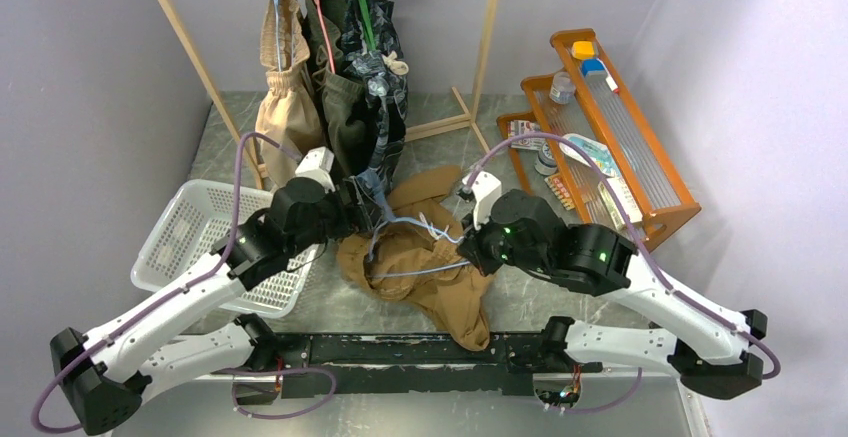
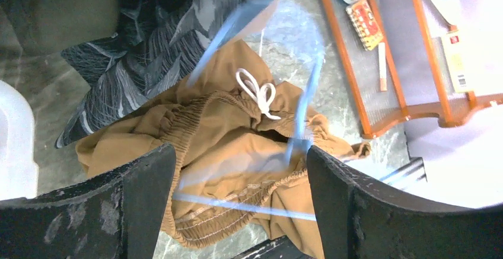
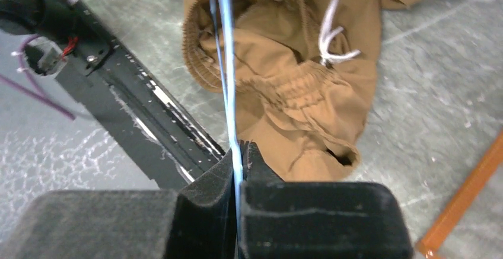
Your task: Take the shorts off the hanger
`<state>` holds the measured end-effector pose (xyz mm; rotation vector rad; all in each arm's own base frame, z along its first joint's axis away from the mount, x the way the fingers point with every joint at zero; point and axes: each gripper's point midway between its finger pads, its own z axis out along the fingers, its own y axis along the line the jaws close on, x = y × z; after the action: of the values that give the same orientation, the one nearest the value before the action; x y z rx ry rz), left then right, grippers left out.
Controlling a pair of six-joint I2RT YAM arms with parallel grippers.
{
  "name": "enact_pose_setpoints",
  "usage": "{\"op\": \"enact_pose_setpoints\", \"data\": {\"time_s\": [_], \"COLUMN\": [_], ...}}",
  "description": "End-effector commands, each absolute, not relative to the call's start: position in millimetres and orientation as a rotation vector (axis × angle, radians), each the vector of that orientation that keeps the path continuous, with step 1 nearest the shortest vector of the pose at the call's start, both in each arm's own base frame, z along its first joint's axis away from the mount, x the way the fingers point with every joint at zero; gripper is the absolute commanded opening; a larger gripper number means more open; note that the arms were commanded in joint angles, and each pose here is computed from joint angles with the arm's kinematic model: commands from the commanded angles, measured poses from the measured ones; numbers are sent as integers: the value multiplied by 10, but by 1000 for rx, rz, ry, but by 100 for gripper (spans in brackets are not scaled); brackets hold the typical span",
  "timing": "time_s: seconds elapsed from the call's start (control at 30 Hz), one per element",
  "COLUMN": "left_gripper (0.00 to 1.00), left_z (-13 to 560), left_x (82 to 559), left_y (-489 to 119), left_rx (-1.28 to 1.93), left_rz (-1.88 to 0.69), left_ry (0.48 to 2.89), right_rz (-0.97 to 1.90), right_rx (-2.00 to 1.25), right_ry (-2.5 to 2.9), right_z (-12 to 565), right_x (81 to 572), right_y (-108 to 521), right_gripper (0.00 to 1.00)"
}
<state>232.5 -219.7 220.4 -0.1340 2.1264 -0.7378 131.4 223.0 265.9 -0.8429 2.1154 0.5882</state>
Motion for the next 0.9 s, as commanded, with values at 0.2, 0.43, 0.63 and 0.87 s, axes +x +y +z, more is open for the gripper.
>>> {"op": "enact_pose_setpoints", "data": {"time_s": [0.2, 0.43, 0.63, 0.87], "left_gripper": [86, 87, 87, 87], "left_z": [2387, 2133, 2034, 1984], "left_x": [2264, 2330, 2368, 2347], "left_y": [-2085, -2016, -1956, -1961], "left_rx": [-101, -177, -198, -201], "left_rz": [-758, -665, -564, -580], "left_ry": [2037, 2105, 2169, 2169], "right_rz": [565, 473, 470, 528], "right_rx": [-464, -261, -208, -214], "right_ry": [1932, 1877, 1809, 1706], "right_z": [3146, 3349, 3537, 3855], "right_x": [1467, 1637, 1718, 1761], "right_y": [1640, 1357, 1334, 1434], "right_gripper": [0, 0, 0, 0]}}
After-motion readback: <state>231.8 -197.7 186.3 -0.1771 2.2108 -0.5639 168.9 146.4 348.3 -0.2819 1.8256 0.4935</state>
